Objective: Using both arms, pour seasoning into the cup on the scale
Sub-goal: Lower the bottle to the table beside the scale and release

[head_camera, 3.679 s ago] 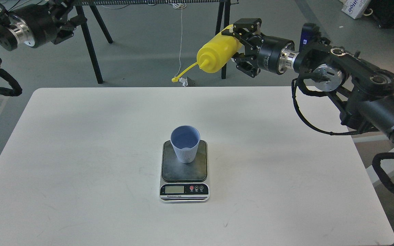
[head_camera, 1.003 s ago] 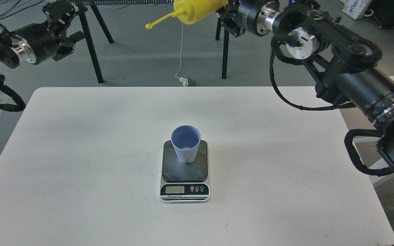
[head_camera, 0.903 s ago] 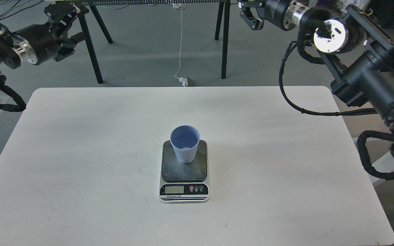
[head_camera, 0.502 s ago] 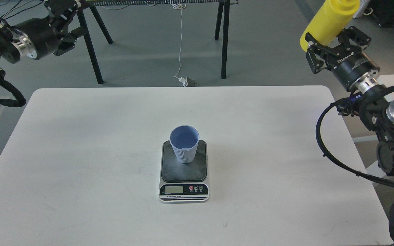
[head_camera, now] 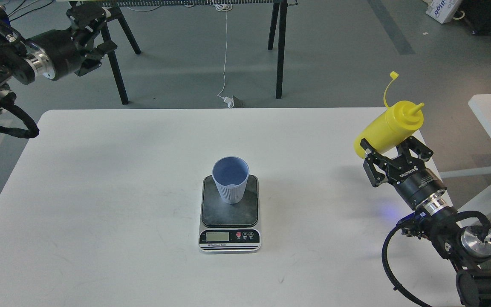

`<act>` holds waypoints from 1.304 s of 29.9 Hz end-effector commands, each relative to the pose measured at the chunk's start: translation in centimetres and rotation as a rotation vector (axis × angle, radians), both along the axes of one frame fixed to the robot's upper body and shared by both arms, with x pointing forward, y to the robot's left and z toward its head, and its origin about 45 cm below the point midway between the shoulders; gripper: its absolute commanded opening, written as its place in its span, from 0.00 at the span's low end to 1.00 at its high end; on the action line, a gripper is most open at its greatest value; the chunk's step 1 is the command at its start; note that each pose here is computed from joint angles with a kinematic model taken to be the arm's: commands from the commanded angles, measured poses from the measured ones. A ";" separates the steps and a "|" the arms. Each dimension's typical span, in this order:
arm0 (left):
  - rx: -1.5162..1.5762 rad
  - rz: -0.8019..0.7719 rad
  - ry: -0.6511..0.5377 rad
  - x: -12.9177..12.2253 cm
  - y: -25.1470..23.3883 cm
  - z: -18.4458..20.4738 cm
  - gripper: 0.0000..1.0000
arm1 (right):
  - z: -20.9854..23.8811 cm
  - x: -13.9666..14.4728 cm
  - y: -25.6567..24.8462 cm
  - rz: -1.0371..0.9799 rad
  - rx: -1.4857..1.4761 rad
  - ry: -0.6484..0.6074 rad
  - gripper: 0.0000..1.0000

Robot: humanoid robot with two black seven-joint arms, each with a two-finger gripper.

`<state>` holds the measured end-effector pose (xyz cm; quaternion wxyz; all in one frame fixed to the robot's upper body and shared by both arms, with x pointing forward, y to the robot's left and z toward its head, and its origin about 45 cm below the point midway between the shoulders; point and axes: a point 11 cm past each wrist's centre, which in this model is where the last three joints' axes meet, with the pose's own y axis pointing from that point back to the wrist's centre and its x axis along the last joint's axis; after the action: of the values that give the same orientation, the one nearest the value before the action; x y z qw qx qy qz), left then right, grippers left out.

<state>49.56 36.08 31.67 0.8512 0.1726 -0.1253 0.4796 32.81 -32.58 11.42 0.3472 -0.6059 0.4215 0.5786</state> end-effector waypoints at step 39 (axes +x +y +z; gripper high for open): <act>0.006 0.001 0.010 -0.2 0.1 -0.5 0.89 | -7.6 -4.8 6.7 0.110 -0.050 0.189 0.98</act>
<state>49.41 36.21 31.21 0.8511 0.1762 -0.1221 0.4793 28.34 -25.82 4.07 0.2593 -0.5821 0.4318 0.6383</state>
